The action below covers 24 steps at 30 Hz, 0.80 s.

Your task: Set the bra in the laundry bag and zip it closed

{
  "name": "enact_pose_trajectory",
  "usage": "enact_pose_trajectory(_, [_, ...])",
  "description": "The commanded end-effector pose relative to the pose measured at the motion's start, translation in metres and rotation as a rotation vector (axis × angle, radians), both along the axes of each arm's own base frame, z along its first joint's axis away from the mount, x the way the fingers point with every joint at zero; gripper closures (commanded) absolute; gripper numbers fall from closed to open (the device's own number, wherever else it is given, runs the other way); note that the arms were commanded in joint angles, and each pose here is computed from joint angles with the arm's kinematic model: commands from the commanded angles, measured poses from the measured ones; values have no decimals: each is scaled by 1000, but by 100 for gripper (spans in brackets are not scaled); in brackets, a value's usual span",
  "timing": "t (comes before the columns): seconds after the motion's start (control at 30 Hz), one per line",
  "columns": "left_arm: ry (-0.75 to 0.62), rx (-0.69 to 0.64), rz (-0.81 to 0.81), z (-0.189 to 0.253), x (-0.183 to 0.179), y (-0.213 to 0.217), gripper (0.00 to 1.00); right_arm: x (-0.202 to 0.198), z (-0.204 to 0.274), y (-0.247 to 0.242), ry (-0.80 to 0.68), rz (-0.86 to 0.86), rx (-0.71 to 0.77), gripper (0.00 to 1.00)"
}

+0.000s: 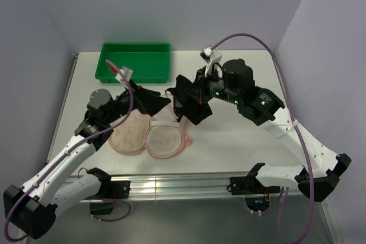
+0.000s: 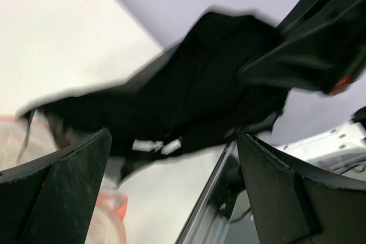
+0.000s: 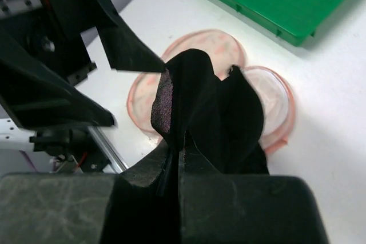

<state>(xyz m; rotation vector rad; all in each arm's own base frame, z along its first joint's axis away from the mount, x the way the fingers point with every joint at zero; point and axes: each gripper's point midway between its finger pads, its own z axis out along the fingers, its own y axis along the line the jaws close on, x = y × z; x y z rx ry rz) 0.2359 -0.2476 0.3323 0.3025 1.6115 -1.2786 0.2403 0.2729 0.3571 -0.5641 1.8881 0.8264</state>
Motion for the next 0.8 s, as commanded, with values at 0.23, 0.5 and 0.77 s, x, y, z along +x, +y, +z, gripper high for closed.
enact_pose_trajectory(0.23, [-102,164,118,-11,7,-38,1,-12,2,-2,6,37,5,100])
enact_pose_trajectory(0.5, [-183,152,112,-2,14,-47,1,-28,-6,1,36,120,-9,100])
enact_pose_trajectory(0.77, [-243,89,-151,6,-24,-72,53,-36,-6,3,52,170,1,100])
